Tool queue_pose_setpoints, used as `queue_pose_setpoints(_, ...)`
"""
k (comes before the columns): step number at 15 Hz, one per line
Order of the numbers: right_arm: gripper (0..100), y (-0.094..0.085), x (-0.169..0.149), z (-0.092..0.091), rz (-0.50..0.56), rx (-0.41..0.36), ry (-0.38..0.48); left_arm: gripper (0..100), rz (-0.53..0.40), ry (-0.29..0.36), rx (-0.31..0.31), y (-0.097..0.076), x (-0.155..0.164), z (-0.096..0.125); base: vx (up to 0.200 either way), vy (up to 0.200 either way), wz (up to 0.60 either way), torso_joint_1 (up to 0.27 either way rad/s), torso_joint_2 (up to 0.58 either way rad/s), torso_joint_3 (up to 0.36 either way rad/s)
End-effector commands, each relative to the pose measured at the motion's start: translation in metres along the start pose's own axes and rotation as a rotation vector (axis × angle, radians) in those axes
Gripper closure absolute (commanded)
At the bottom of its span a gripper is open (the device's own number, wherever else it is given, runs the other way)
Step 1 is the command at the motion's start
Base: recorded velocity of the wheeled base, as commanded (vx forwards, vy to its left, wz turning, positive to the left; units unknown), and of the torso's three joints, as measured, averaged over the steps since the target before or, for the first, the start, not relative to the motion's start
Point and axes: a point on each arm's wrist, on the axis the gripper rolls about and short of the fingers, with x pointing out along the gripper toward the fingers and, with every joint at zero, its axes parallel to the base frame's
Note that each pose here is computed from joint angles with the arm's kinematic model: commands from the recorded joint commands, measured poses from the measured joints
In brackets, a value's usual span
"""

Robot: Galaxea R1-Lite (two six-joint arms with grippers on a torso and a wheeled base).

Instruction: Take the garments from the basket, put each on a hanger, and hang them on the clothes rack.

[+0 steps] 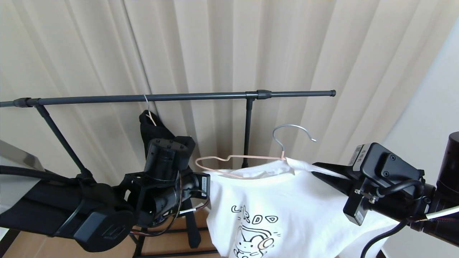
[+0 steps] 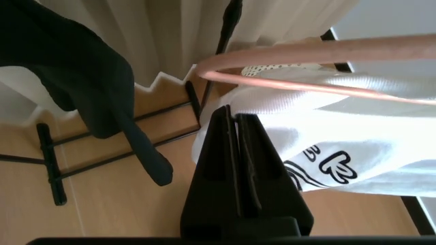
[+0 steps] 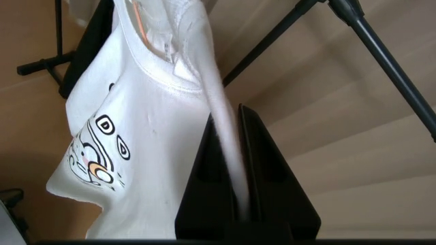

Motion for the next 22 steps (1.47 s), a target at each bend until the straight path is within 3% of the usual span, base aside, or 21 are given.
queue_pose_setpoints(1,100,-0.001,-0.001,-0.002,-0.007,0.002,0.009,100,0.010,-0.015,-0.008,0.004,-0.002,0.004,0.000,0.000,0.00,0.000,0.00,0.000)
queue_pose_setpoints(22,100,-0.004,-0.001,-0.009,-0.023,0.002,0.036,100,0.050,-0.077,-0.041,0.023,-0.009,0.022,0.000,0.000,0.00,0.000,0.00,0.000)
